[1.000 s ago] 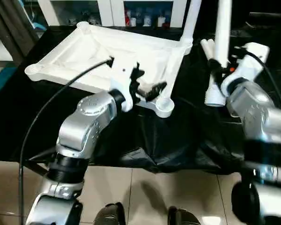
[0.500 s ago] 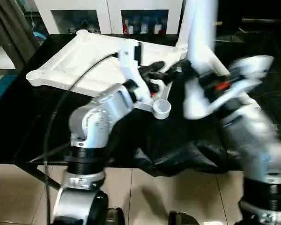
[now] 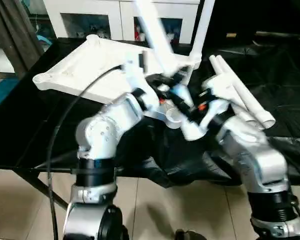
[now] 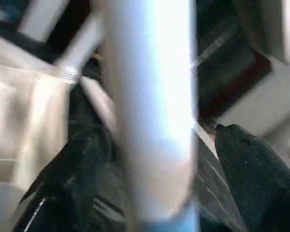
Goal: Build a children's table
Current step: Pick table leg
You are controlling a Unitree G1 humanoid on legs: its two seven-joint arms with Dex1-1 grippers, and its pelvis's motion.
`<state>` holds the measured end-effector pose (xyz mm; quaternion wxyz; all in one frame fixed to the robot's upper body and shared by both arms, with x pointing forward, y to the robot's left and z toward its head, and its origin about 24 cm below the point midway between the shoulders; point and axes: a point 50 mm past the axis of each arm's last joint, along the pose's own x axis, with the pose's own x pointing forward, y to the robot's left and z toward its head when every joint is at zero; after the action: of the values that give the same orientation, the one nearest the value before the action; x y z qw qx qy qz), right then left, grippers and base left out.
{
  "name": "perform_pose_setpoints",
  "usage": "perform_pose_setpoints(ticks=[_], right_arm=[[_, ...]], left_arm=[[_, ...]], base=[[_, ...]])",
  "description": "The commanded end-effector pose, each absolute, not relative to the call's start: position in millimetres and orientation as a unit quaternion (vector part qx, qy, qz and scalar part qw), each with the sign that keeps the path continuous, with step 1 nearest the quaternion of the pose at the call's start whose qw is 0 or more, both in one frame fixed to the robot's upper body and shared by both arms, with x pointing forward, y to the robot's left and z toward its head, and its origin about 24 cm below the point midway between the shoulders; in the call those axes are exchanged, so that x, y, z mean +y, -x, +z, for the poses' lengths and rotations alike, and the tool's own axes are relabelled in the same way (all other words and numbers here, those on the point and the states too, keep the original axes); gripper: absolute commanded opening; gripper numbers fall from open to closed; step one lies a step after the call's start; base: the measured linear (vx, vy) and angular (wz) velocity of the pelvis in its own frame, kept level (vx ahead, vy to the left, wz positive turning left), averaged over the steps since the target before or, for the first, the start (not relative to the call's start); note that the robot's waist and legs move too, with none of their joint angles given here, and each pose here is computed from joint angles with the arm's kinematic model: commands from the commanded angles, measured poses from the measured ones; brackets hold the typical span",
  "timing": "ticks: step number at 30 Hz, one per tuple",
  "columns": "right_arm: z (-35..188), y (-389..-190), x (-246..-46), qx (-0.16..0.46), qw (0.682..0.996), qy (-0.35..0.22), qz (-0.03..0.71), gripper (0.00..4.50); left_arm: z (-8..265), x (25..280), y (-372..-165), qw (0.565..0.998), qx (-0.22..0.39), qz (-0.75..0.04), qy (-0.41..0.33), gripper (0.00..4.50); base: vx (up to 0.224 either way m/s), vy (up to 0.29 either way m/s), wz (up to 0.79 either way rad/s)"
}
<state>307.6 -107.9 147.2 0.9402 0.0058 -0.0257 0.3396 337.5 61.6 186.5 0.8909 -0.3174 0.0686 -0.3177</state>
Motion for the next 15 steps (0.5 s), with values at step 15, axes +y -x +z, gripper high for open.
perform_pose_setpoints(ticks=[15], right_arm=[[157, -308.6, -96.8, -0.061, 0.940, 0.003, 0.337, 1.81]], left_arm=[[194, 46, -335, 0.888, 0.070, -0.338, 0.303, 2.39]], base=[[0.000, 0.000, 0.00]])
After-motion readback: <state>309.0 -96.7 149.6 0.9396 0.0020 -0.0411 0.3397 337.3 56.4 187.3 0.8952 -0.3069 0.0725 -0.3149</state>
